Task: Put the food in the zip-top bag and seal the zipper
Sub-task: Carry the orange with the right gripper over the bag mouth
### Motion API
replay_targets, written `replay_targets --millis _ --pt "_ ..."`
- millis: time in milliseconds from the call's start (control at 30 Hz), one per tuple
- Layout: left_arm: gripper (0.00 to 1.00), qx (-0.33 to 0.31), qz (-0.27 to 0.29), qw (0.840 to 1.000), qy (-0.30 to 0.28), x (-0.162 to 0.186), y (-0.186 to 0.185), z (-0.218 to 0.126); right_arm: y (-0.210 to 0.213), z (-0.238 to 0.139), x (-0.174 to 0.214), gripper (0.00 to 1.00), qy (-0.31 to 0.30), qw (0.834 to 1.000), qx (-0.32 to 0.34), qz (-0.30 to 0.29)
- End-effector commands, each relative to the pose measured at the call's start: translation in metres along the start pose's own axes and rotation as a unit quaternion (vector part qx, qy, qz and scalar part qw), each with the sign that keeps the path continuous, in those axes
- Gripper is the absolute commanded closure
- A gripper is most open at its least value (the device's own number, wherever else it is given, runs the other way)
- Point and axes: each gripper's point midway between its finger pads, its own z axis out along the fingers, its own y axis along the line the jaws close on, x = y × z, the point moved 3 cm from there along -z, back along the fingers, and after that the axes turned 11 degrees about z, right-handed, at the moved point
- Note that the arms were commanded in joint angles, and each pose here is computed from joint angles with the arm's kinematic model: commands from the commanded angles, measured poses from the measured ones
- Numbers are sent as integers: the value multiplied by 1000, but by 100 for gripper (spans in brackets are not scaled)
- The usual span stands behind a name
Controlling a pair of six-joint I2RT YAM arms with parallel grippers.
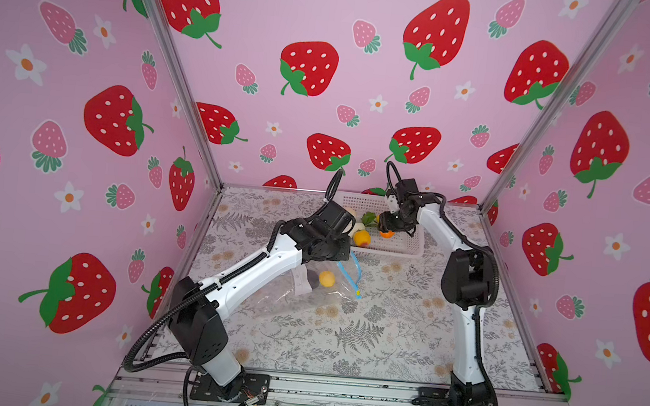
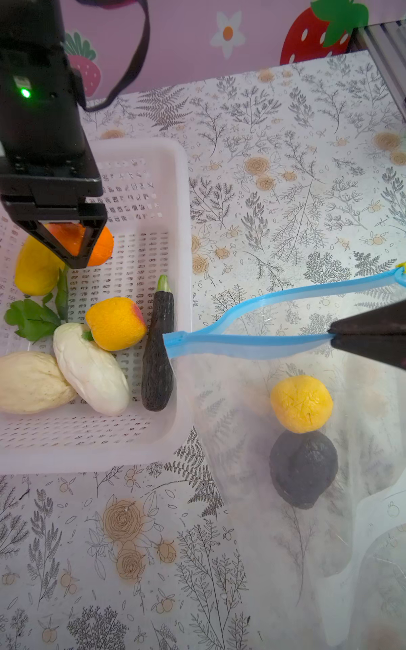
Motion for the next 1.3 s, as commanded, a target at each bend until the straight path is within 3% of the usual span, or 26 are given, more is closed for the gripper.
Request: replay_targets --millis 0,267,533,833,1000,1267 --pt "100 -1 -8 1000 -6 -2 1 -2 15 -38 -5 39 -23 999 -33 0" --pt "100 5 -9 1000 -4 -2 -1 0 34 -82 12 41 -62 993 -102 12" --pt "100 10 -9 1000 -5 -3 -2 -3 62 -103 61 43 -67 979 -190 -4" --pt "100 9 -10 1000 -4 -2 -2 -3 100 -92 113 44 -41 967 -247 -37" --pt "100 6 -12 1000 -6 -3 -1 -4 134 -79 124 44 -30 958 -278 -68" --pt "100 1 -12 1000 -9 -3 1 -6 151 -68 145 44 -4 951 -297 -84"
